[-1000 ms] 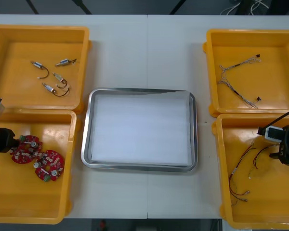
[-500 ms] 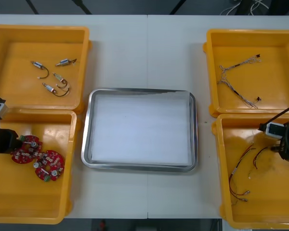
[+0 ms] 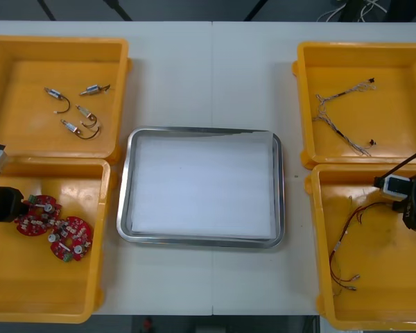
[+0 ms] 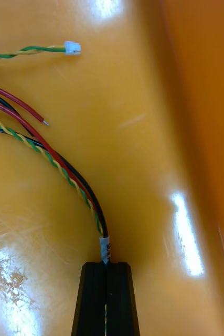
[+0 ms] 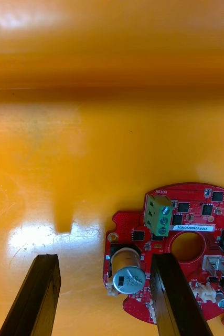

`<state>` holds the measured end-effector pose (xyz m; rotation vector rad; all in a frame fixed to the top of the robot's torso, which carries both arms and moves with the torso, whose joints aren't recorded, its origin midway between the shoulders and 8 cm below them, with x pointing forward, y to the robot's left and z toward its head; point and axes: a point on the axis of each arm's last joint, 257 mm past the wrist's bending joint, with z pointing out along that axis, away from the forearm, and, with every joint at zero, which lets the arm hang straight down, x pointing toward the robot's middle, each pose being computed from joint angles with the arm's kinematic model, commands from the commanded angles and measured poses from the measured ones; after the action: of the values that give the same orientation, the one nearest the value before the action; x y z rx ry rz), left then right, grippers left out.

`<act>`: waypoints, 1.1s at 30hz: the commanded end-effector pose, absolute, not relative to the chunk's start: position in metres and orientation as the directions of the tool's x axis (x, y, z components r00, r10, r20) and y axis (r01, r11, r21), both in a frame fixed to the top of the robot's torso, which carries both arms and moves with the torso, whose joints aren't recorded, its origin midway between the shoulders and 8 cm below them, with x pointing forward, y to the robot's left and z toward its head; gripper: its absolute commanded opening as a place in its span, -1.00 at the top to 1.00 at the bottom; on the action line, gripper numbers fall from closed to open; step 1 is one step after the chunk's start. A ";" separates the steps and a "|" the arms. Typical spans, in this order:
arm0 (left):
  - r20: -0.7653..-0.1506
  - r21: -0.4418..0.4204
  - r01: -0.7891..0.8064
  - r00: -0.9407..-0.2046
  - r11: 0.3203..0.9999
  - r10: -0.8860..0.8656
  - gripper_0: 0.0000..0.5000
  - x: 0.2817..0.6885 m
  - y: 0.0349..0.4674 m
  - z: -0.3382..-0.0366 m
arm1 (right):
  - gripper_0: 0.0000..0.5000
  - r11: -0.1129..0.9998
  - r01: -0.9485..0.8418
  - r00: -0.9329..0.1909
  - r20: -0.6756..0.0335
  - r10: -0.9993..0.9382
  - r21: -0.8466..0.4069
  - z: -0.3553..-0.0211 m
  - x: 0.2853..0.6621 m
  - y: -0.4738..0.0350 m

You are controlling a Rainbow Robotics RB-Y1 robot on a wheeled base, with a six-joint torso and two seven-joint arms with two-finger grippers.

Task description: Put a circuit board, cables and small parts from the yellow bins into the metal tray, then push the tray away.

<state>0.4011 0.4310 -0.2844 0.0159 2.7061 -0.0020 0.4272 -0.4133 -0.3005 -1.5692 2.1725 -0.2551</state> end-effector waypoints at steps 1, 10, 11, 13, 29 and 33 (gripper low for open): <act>-0.427 0.005 -0.056 -0.903 0.998 -0.048 -1.00 0.406 0.442 -0.273 | 1.00 0.280 -0.877 -0.216 -0.200 -0.956 -0.390 -0.274 0.422 -0.418; -0.413 0.007 -0.053 -0.909 0.999 -0.046 -0.93 0.402 0.441 -0.278 | 1.00 0.292 -0.892 -0.231 -0.207 -0.951 -0.345 -0.221 0.408 -0.412; -0.413 0.005 -0.053 -0.909 0.999 -0.046 -0.87 0.402 0.440 -0.278 | 1.00 0.306 -0.890 -0.241 -0.220 -0.945 -0.338 -0.213 0.406 -0.411; -0.413 0.005 -0.053 -0.909 0.999 -0.046 -0.73 0.402 0.440 -0.278 | 1.00 0.329 -0.885 -0.257 -0.244 -0.935 -0.328 -0.203 0.403 -0.410; -0.407 0.018 -0.048 -0.913 0.999 -0.037 1.00 0.400 0.443 -0.280 | 1.00 0.670 -0.718 -0.574 -0.384 -0.723 -0.189 -0.144 0.377 -0.406; -0.407 0.035 -0.026 -0.913 0.999 -0.009 1.00 0.399 0.444 -0.270 | 1.00 0.760 -0.633 -0.663 -0.403 -0.631 -0.149 -0.138 0.373 -0.399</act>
<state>0.3978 0.4320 -0.2875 0.0152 2.7193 0.0024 0.3731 -0.4070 -0.1517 -1.0546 2.5238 -0.0005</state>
